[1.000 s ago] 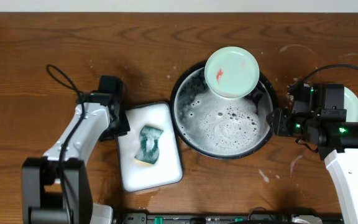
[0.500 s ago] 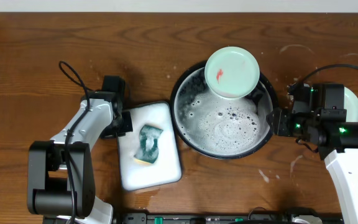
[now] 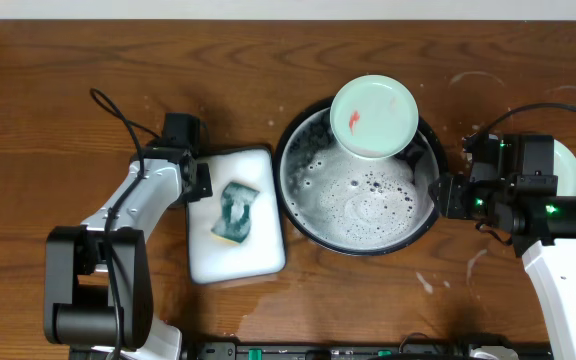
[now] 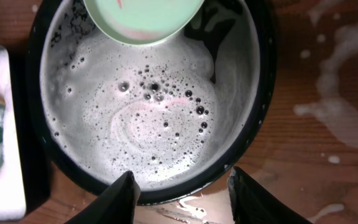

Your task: Clean dirty plates on tray and stack at the side

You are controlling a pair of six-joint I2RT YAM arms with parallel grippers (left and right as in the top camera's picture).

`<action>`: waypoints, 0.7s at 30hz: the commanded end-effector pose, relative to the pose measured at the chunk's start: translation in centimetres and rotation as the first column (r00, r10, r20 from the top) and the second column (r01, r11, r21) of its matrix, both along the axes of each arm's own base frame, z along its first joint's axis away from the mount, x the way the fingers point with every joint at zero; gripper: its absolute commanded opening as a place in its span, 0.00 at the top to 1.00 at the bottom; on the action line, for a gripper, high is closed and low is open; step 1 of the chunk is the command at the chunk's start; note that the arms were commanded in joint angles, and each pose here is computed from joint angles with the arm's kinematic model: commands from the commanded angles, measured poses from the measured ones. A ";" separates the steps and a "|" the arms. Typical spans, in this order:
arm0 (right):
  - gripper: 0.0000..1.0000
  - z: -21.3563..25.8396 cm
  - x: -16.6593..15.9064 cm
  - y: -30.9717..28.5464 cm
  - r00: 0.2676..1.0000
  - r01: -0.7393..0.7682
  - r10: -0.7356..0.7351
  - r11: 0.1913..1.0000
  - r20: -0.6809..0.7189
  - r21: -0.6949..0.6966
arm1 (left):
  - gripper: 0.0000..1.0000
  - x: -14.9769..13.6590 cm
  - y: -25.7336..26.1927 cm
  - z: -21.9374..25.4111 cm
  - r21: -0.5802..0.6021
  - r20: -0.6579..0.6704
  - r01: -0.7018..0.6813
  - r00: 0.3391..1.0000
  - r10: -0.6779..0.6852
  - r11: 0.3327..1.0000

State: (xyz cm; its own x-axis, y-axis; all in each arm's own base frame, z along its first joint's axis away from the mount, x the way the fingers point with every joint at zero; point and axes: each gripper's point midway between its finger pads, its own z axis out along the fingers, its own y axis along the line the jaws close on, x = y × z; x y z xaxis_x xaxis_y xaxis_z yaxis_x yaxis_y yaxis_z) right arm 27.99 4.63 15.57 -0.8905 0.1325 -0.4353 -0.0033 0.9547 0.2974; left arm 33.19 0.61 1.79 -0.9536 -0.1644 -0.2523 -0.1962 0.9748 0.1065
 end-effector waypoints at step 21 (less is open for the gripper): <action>0.53 0.4 0.7 0.9 0.997 -0.061 0.062 0.998 0.046 -0.020 | 0.22 2.9 0.0 2.1 0.079 0.114 0.200 0.971 -0.208 0.977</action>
State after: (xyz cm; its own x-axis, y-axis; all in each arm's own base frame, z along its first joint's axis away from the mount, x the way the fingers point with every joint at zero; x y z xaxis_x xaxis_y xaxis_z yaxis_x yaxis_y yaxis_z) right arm 28.55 4.80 15.90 -0.8784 0.1185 -0.4629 -0.0254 0.9559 0.2927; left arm 36.26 0.67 2.68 -0.9340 0.0933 -0.3448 0.0308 0.9827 0.1824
